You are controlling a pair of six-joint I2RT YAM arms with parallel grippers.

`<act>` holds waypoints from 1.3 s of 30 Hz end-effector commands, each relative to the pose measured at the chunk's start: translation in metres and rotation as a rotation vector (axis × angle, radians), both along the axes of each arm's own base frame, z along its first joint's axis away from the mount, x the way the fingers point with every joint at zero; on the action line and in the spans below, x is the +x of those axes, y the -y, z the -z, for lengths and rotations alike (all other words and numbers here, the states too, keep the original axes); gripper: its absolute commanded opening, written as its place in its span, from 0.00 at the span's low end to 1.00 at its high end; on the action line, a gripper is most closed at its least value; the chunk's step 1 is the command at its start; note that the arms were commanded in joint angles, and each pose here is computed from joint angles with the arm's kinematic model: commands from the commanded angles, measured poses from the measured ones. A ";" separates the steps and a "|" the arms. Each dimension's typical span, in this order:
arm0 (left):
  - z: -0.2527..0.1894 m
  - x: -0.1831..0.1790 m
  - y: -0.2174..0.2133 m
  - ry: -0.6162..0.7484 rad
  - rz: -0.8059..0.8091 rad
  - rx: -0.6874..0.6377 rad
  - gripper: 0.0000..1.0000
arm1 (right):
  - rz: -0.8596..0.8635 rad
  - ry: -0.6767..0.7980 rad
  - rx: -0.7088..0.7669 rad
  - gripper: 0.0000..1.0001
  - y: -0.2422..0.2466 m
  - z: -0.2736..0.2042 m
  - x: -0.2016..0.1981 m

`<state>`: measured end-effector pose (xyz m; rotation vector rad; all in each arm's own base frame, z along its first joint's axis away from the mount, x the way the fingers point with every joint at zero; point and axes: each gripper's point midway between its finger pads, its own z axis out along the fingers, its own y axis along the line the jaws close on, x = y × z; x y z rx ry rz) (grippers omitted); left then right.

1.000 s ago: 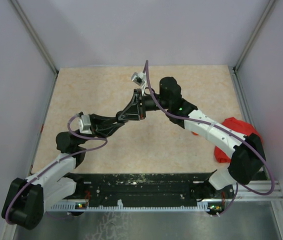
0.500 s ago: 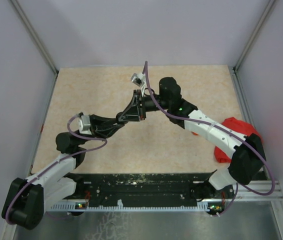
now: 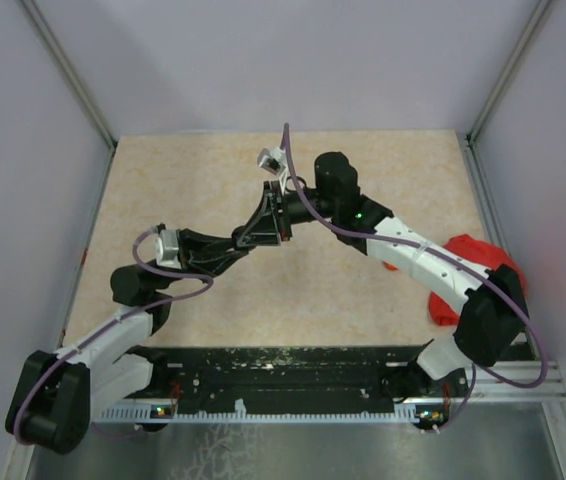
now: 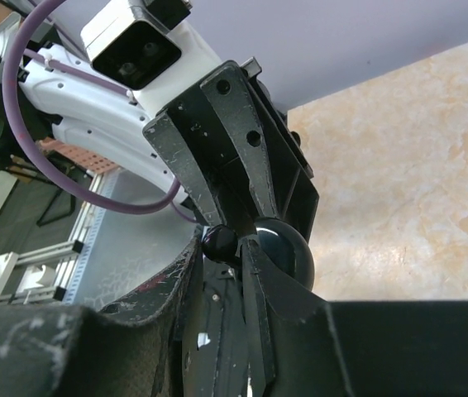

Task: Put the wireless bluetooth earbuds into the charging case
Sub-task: Place the earbud in the charging case.

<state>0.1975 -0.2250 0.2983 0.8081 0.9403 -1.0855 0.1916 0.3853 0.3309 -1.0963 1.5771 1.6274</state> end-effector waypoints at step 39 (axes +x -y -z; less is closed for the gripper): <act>0.000 0.061 -0.038 -0.077 -0.430 0.051 0.01 | 0.457 0.297 -0.191 0.54 0.039 0.000 0.070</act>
